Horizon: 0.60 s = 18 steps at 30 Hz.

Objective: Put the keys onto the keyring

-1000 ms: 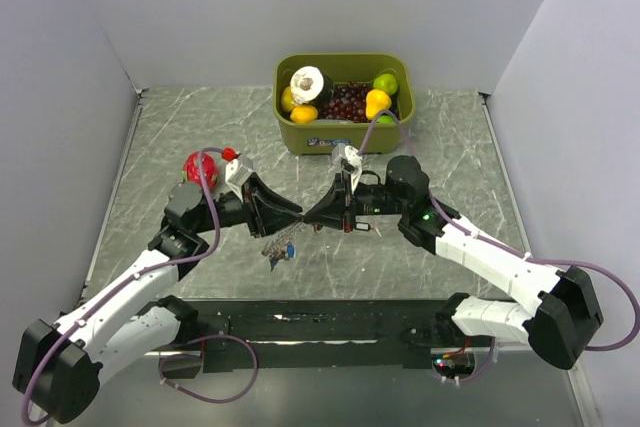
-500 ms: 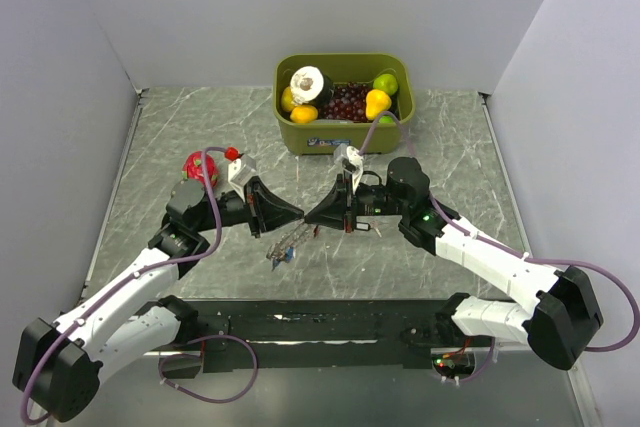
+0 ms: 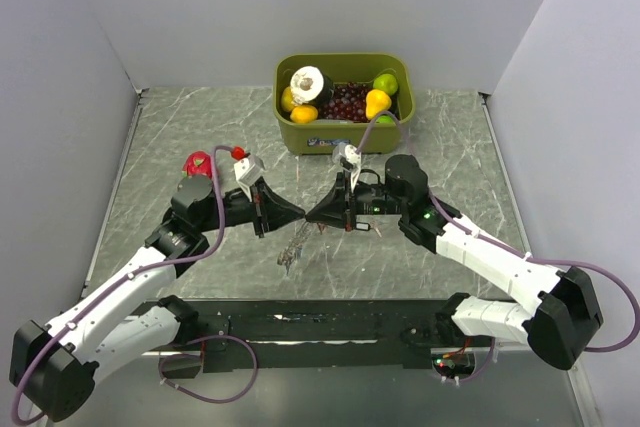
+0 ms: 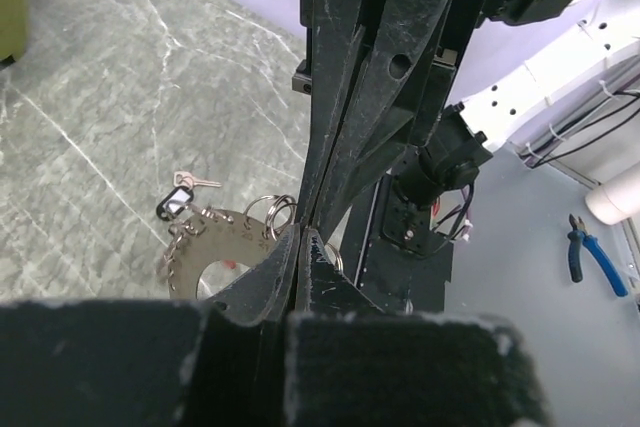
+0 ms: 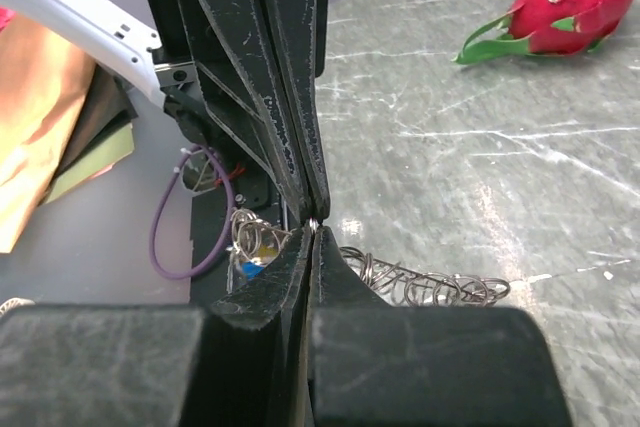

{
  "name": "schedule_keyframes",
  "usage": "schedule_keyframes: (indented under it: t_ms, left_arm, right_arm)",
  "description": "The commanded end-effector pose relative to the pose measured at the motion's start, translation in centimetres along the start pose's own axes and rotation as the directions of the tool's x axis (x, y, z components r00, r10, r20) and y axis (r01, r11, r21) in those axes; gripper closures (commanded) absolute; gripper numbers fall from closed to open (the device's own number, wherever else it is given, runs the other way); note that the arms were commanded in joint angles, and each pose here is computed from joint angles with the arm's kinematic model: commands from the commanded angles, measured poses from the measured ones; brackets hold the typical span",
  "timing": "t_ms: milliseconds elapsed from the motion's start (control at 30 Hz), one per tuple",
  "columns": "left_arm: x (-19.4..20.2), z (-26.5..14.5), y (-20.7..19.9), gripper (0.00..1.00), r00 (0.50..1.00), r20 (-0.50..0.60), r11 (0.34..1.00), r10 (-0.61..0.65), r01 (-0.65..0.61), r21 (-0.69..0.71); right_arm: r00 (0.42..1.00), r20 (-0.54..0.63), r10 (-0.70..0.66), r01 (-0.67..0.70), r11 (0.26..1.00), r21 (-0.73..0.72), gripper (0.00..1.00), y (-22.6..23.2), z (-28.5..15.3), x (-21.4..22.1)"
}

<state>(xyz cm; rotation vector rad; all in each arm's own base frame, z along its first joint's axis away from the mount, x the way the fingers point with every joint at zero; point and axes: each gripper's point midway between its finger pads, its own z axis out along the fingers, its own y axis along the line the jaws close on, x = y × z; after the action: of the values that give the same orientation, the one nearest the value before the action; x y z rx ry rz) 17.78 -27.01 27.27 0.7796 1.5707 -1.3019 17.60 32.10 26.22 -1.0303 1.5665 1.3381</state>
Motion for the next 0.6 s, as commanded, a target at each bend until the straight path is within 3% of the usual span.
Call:
schedule_keyframes:
  t_ms: [0,67,100,200,367,567]
  left_arm:
    - [-2.6,0.0,-0.4,0.92,0.996,0.055,0.998,0.066,-0.065,-0.025]
    - [-2.9,-0.1,-0.2,0.74,0.996,0.066,0.997,0.063,-0.06,-0.044]
    - [-3.1,-0.2,-0.2,0.54,0.995,0.075,0.997,0.064,-0.06,-0.052]
    - [-3.6,-0.5,-0.2,0.31,0.991,0.12,0.997,0.058,-0.05,-0.066]
    - [-3.5,-0.5,-0.5,0.28,0.987,0.149,0.998,0.055,-0.052,-0.023]
    - [-2.9,-0.3,-1.0,0.41,0.988,0.142,0.995,0.065,-0.075,0.062]
  right_arm:
    - [0.995,0.059,-0.075,0.074,0.997,0.016,1.0,0.2,0.1,-3.2]
    - [0.994,0.084,-0.075,0.073,0.997,0.026,1.0,-0.2,-0.1,-3.3]
    - [0.993,0.1,-0.055,0.052,0.998,0.025,1.0,-0.1,-0.3,-3.5]
    - [0.983,0.175,-0.045,0.045,0.999,0.003,1.0,0.1,-1.4,-4.0]
    - [0.96,0.264,-0.087,0.104,0.993,-0.05,1.0,1.5,-3.2,-4.5]
    - [0.951,0.28,-0.132,0.185,0.968,-0.171,1.0,4.1,-4.0,-4.9]
